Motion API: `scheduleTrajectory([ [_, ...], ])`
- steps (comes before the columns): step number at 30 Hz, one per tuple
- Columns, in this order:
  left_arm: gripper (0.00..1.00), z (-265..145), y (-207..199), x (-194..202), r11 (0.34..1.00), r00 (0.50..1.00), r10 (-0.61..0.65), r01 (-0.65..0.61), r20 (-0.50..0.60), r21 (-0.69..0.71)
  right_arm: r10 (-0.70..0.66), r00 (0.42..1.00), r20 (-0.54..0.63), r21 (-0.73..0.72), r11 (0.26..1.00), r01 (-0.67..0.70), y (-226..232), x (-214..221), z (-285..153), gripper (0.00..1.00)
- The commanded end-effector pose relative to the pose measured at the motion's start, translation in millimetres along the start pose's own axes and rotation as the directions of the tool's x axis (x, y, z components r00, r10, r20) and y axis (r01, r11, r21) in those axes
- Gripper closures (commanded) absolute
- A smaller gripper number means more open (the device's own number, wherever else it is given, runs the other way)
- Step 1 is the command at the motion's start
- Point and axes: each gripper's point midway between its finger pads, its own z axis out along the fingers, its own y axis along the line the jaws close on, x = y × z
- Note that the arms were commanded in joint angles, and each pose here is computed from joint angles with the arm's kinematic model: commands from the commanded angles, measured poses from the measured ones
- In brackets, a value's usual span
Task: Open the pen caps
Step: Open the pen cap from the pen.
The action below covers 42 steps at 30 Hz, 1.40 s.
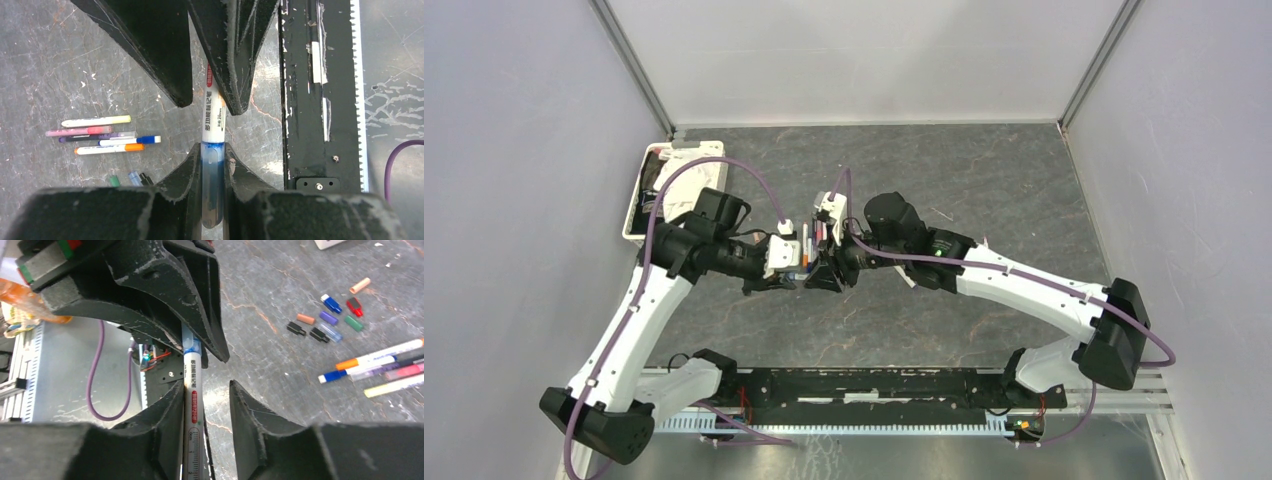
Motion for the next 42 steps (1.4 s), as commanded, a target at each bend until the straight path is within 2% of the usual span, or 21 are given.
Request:
scheduleTrajectory([
  [1,0.98,0,-8,-14,1.000,0.998,-0.014,0.013,0.065,0.013,-0.007,0.991,0.133,-0.091,0.996,0.020,19,-32,2,0.62],
  [4,0.98,0,-7,-13,1.000,0.998,-0.011,0.010,0.064,0.013,-0.003,0.992,0.126,-0.140,0.990,0.021,27,-31,4,0.66],
  [15,0.98,3,-5,-13,0.999,0.997,-0.026,0.025,0.069,0.024,-0.026,0.992,0.124,-0.197,0.979,0.051,39,-33,6,0.65],
  [23,0.98,3,-3,-8,1.000,0.999,-0.011,0.010,0.051,0.014,-0.011,0.993,0.114,-0.277,0.960,0.042,53,-28,10,0.56],
  [27,0.98,2,-4,-1,1.000,1.000,0.004,-0.004,0.018,0.007,-0.058,0.995,0.086,-0.248,0.966,0.078,49,-31,7,0.50],
  [37,0.98,3,-6,13,1.000,0.999,0.018,-0.018,-0.030,0.001,-0.122,0.990,0.067,-0.231,0.964,0.135,40,-47,-8,0.50],
  [42,0.98,2,-3,19,0.999,0.998,0.033,-0.034,-0.059,-0.018,-0.125,0.992,0.018,-0.227,0.966,0.126,35,-42,-11,0.46],
])
